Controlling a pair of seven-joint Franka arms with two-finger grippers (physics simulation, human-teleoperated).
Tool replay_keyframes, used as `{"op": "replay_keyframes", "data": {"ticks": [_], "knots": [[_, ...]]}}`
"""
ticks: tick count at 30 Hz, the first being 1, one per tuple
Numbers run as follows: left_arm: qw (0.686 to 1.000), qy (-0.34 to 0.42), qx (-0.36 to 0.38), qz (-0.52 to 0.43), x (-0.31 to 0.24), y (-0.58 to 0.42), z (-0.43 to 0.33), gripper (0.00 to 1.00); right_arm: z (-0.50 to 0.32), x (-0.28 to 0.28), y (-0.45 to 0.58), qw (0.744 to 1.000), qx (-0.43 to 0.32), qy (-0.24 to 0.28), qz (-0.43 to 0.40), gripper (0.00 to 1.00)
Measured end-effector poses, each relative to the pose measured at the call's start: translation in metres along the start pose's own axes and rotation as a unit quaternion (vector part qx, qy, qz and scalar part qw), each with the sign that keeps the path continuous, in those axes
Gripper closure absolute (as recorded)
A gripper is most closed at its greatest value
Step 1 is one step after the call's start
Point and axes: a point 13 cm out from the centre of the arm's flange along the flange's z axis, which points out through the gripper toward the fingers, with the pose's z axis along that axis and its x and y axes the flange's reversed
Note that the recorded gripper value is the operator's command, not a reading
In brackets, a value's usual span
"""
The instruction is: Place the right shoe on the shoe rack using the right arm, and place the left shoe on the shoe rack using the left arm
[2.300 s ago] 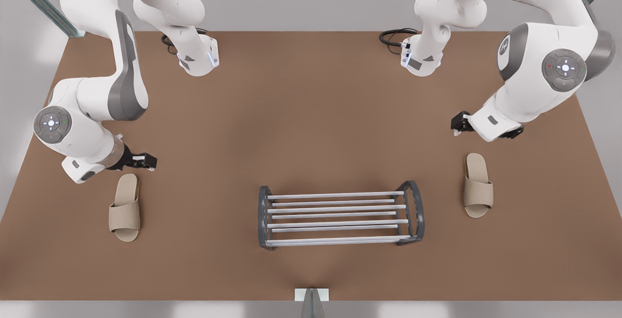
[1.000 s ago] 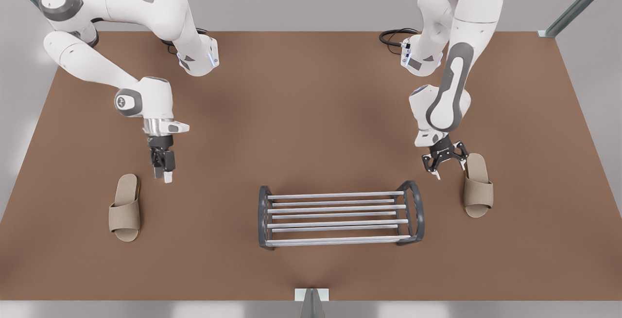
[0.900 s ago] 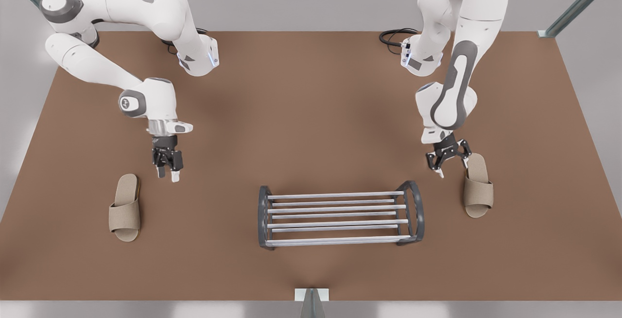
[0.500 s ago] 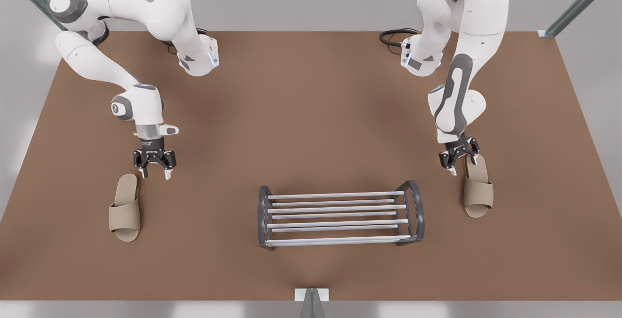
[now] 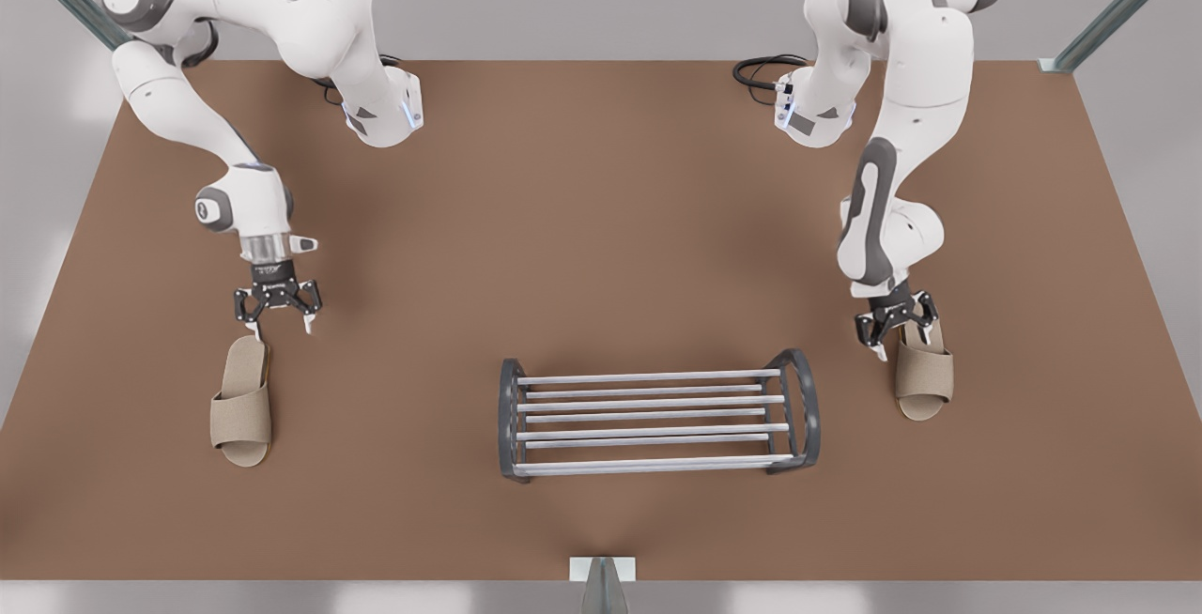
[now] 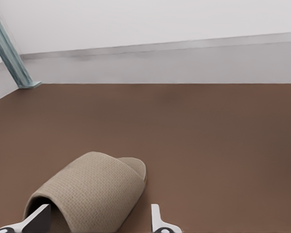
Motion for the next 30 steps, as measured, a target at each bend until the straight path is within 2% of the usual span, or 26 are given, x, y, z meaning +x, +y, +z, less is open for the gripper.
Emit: {"op": "replay_keyframes", "data": {"ticks": [5, 12, 30], "knots": [[1.0, 0.01, -0.003, 0.018, 0.015, 0.006, 0.008, 0.0, 0.0, -0.039, 0.011, 1.0, -0.003, -0.017, 0.018, 0.0], [0.999, 0.003, -0.009, 0.039, 0.012, 0.006, 0.031, 0.0, 0.014, -0.061, 0.023, 0.999, -0.005, -0.017, 0.03, 0.0], [0.999, -0.003, -0.006, 0.051, 0.013, -0.004, 0.065, 0.0, 0.049, -0.024, 0.041, 0.999, 0.003, 0.019, 0.047, 0.0]]}}
